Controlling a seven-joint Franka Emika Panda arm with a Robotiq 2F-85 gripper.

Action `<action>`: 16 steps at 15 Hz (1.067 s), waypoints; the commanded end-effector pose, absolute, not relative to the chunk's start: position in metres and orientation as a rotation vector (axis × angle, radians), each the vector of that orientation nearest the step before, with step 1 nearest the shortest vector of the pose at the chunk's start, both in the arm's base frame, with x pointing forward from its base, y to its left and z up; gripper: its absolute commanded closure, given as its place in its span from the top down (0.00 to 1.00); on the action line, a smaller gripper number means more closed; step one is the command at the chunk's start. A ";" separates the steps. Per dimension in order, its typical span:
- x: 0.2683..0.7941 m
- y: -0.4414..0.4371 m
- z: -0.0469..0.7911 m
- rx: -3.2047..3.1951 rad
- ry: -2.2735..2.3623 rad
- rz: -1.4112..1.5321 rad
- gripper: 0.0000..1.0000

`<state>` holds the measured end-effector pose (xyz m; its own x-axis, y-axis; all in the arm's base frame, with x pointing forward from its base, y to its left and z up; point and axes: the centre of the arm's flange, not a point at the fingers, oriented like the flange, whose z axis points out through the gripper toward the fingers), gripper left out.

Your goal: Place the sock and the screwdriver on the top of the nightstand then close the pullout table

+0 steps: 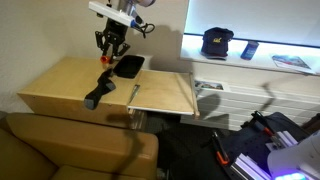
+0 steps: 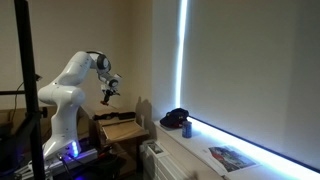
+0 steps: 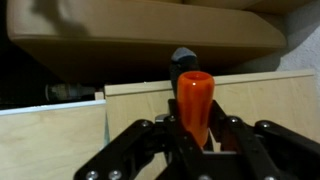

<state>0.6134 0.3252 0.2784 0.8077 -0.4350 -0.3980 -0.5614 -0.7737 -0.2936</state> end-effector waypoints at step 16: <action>0.520 0.355 0.127 -2.947 0.438 0.147 0.08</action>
<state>0.5292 0.3594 0.1472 0.9359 -0.2949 -0.1925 -0.3238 -0.9355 -0.1411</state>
